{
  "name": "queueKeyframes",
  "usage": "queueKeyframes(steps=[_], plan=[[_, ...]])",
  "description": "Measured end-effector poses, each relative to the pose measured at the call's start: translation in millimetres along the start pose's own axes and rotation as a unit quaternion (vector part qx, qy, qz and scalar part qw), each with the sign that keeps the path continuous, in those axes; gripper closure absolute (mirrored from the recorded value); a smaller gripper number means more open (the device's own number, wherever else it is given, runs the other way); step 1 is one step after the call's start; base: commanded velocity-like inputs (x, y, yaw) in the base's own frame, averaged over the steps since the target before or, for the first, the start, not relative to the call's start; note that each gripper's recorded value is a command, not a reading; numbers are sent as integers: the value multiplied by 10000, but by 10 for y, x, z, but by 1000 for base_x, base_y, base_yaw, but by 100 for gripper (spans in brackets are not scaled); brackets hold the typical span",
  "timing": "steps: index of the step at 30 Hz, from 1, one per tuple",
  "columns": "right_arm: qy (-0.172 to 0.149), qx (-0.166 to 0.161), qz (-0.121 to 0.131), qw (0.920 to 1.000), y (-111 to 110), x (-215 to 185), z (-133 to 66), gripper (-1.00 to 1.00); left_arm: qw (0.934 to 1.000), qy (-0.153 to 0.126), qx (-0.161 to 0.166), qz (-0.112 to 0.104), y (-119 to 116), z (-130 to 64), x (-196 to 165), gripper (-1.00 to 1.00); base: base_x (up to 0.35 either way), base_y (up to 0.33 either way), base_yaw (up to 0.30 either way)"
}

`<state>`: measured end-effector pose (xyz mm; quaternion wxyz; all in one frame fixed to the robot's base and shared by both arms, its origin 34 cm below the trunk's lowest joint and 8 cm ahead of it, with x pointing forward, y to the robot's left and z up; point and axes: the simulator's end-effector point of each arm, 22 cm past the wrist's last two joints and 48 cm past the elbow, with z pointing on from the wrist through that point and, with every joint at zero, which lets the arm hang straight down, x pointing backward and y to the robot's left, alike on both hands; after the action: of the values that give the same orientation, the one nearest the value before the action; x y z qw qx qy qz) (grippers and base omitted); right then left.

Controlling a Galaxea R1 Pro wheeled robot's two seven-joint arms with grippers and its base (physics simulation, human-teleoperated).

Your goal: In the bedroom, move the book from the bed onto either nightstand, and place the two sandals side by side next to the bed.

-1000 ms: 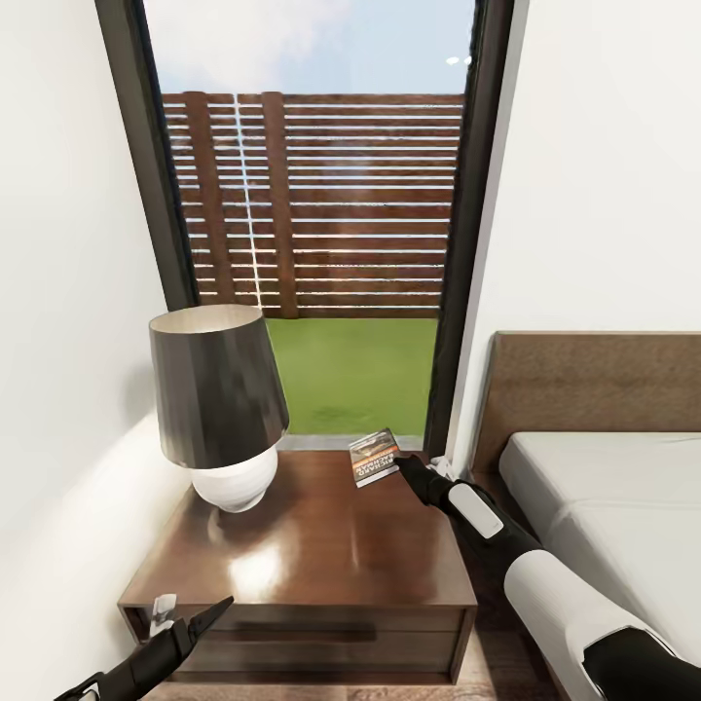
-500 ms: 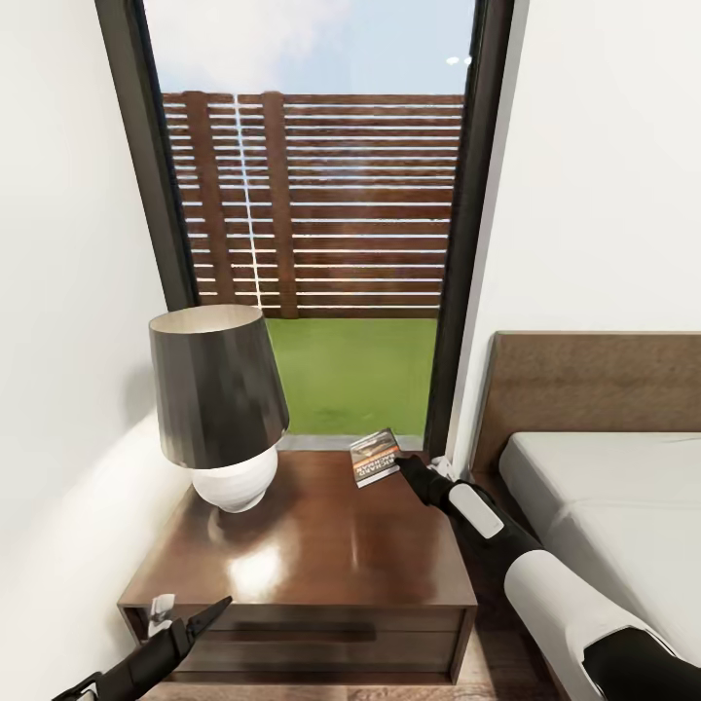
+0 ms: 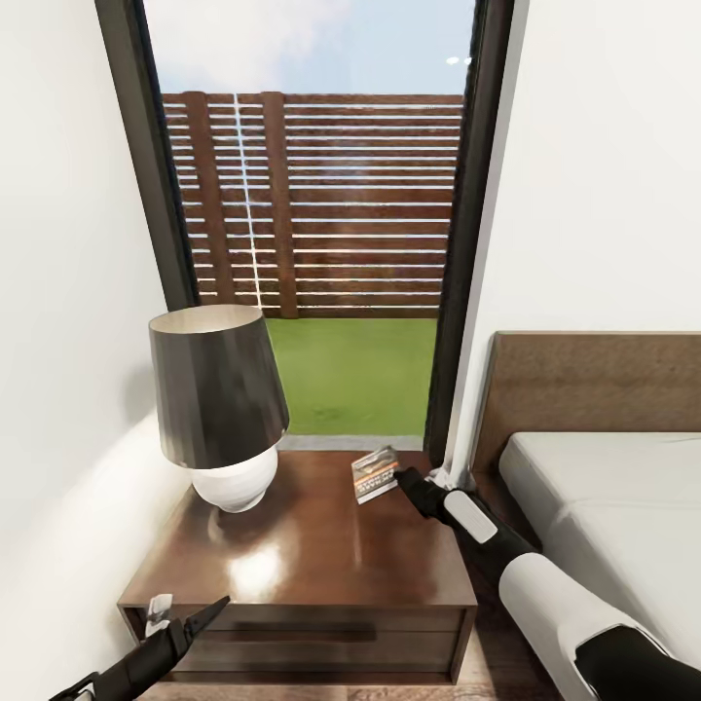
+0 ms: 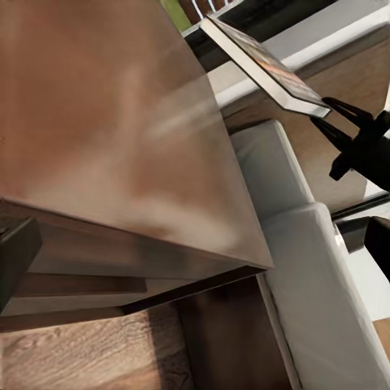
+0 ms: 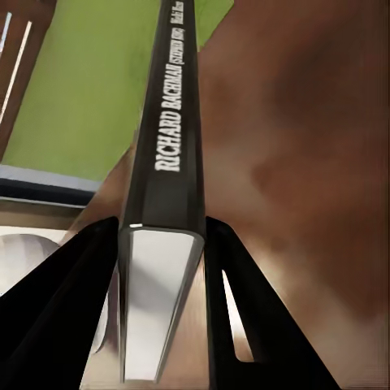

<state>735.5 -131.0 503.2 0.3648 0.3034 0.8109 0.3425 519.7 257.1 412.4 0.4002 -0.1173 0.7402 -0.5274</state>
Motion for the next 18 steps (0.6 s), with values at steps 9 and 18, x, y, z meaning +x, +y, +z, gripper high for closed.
queueKeyframes(steps=[9, 18], plan=[[74, 134, 19, 9999, -103, 90, 20, 100, 10000, -7, -7, 3, 6, -15, -14, -100, 0, 0, 0], [101, 206, 48, 9997, -167, 119, 25, 100, 10000, -9, -32, -2, 23, -48, -40, -100, 0, 0, 0]])
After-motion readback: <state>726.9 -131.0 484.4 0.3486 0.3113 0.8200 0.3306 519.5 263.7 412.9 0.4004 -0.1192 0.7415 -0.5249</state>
